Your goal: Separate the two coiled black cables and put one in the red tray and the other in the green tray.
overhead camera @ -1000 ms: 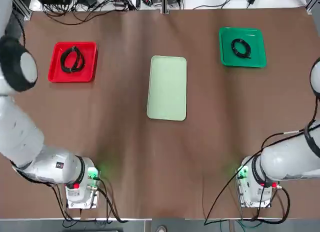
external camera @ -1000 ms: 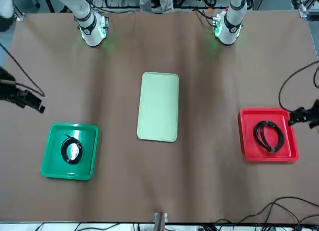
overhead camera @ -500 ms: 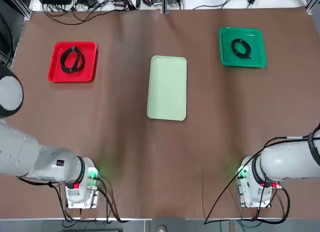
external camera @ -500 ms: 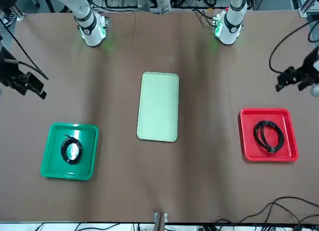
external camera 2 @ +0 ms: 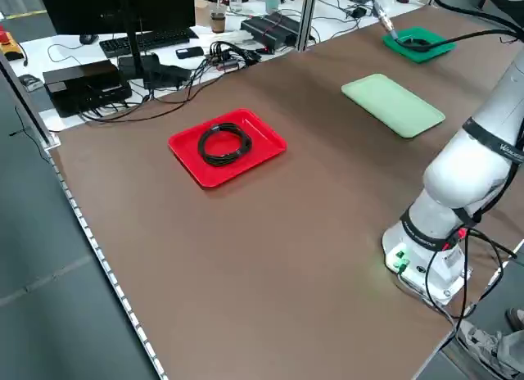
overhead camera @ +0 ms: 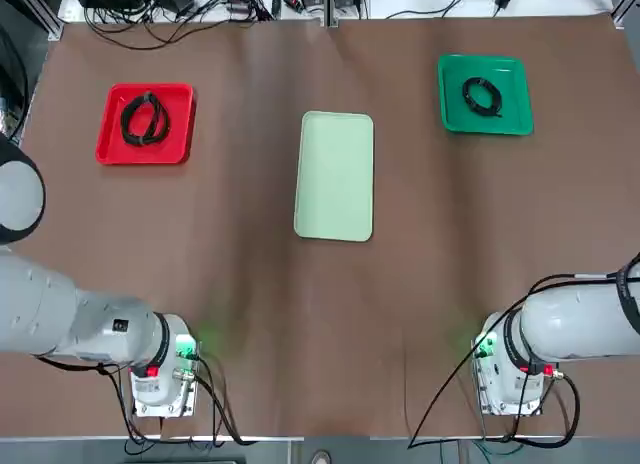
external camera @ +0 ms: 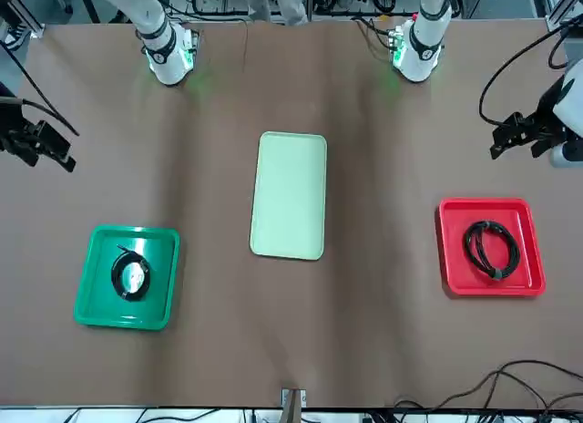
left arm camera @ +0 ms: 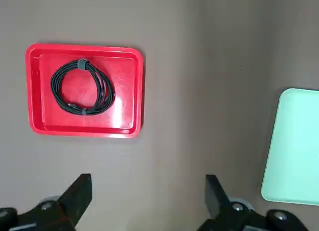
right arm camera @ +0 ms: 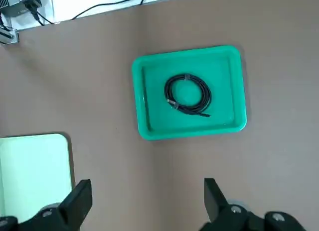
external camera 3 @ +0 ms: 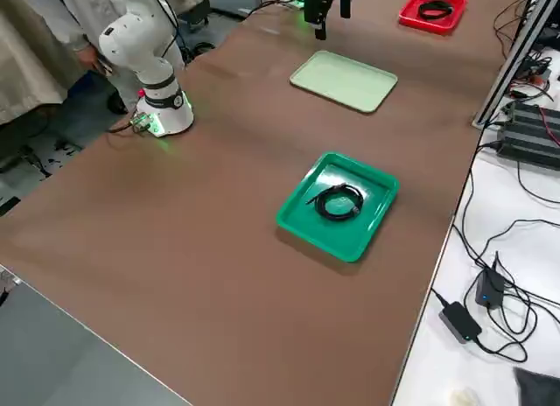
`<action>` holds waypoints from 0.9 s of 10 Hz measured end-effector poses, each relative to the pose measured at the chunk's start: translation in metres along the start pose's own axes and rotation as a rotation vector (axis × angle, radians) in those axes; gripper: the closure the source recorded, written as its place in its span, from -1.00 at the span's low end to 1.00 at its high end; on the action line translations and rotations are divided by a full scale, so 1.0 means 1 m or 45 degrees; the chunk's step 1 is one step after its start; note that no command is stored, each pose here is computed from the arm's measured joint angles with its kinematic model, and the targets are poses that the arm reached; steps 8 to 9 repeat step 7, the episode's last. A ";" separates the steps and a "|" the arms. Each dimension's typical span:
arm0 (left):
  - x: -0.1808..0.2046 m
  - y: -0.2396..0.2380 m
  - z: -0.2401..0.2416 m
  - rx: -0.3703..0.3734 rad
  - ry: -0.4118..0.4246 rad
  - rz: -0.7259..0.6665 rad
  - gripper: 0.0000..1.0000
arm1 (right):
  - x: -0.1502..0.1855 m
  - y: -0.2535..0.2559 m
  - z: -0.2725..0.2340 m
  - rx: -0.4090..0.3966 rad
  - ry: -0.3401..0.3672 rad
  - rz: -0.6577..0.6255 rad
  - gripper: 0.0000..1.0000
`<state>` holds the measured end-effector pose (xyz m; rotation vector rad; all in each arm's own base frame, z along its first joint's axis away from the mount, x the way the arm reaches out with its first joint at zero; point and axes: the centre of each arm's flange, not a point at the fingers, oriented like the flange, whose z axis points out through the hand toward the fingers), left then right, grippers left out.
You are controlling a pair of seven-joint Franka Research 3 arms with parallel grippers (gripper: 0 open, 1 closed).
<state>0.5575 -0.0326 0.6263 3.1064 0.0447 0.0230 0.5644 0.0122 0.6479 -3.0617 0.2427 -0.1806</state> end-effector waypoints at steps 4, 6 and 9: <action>-0.002 0.001 0.001 0.001 -0.018 0.020 -0.98 | -0.001 -0.001 0.001 -0.002 -0.013 -0.003 -0.98; -0.002 0.001 0.001 0.001 -0.018 0.038 -0.98 | -0.003 0.001 0.003 -0.028 -0.031 -0.008 -0.98; -0.002 0.001 0.001 0.001 -0.018 0.041 -0.98 | -0.003 0.003 0.003 -0.053 -0.035 -0.011 -0.98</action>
